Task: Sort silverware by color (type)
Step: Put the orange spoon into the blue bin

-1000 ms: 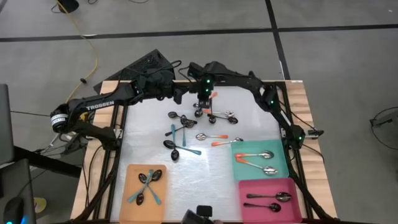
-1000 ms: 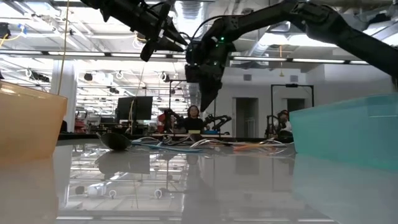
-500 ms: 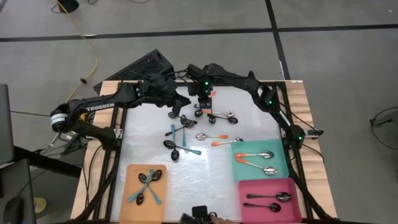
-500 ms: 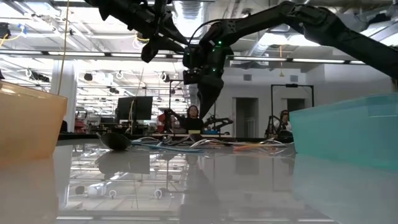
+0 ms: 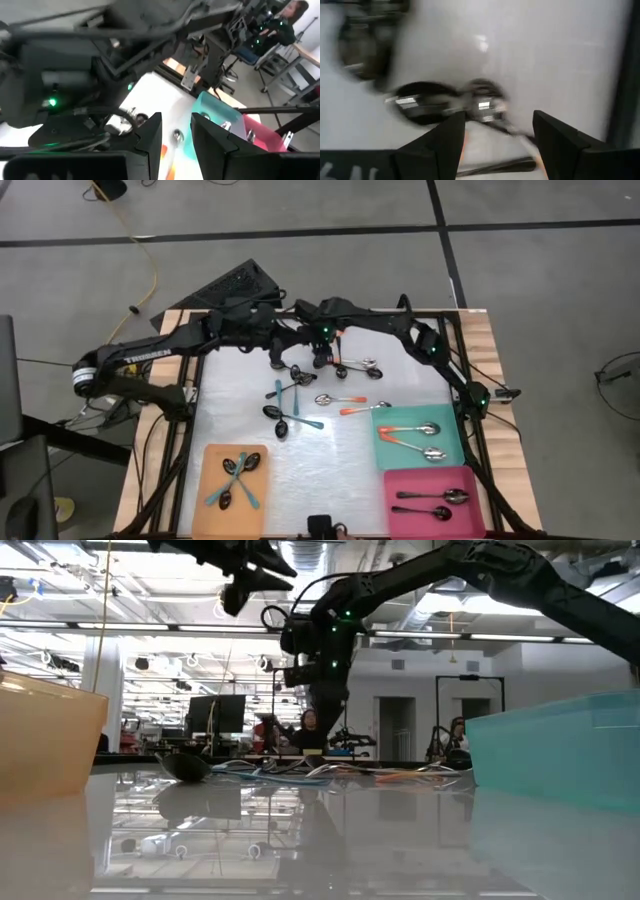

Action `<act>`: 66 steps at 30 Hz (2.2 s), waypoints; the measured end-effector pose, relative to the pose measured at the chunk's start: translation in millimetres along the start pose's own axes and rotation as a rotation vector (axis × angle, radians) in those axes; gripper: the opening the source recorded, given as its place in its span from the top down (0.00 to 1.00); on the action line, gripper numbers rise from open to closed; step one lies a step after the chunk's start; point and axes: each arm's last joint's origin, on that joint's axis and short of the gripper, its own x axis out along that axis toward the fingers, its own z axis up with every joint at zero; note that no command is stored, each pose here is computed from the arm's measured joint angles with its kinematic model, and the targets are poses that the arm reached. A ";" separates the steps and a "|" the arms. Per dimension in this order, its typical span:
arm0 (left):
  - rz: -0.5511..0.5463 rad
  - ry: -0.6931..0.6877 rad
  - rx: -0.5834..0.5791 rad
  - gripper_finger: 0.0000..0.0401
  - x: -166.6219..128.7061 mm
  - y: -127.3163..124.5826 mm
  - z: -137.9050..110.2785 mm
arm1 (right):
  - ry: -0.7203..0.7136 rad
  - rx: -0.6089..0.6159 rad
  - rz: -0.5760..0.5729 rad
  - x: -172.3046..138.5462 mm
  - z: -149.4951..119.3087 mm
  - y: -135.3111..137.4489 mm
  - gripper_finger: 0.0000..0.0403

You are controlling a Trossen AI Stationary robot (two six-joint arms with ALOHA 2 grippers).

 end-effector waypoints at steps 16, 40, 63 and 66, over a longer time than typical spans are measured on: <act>0.034 -0.041 0.049 0.78 -16.1 -9.3 1.9 | 0.038 0.067 -0.044 23.5 -6.5 6.2 0.40; 0.078 -0.019 0.067 0.78 -16.0 -6.9 -0.9 | 0.020 0.060 -0.091 38.8 -2.0 5.6 0.42; 0.120 -0.021 0.069 0.78 -16.2 -5.3 -1.7 | -0.055 0.114 -0.110 -4.1 6.0 -10.8 0.92; 0.121 -0.012 0.069 0.78 -16.1 -5.3 -2.5 | 0.021 0.092 -0.082 -6.6 -5.1 -17.4 0.83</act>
